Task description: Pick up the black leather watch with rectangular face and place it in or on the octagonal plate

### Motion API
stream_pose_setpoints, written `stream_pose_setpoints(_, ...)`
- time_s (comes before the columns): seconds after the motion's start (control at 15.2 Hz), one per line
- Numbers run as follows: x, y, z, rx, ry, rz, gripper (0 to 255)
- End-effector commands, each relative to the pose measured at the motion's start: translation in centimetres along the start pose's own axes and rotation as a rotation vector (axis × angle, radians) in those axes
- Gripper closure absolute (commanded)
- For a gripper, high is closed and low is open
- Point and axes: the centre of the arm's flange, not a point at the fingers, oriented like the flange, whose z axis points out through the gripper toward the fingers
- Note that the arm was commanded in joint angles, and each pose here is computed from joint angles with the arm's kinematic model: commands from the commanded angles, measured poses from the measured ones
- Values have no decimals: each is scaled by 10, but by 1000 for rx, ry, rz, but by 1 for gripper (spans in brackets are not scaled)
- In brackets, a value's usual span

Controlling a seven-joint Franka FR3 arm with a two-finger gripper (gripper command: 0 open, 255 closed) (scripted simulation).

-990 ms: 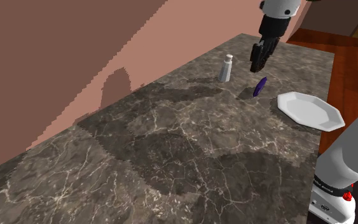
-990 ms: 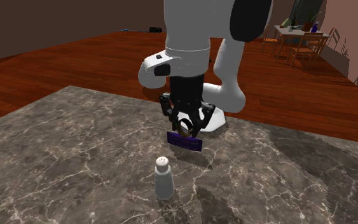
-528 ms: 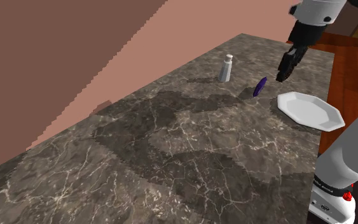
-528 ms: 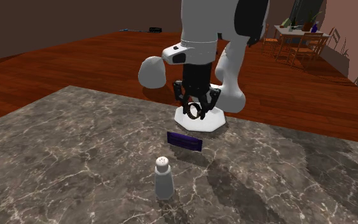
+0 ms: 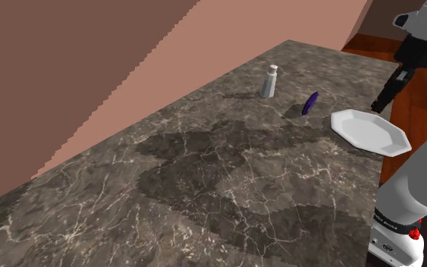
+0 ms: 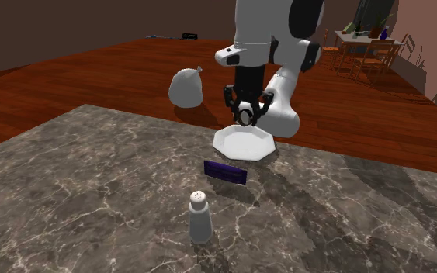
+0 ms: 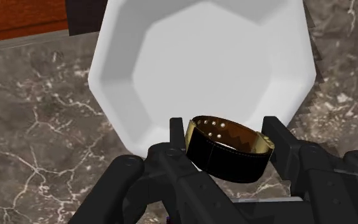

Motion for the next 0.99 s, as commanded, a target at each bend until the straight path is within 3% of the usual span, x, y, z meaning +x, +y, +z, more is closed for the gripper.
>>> stream_pose_setpoints(0.0,-10,2,8,0,-1,0,255)
stream_pose_setpoints(0.66,-10,2,61,0,-1,0,255)
stream_pose_setpoints(0.92,-10,2,64,0,-1,0,255)
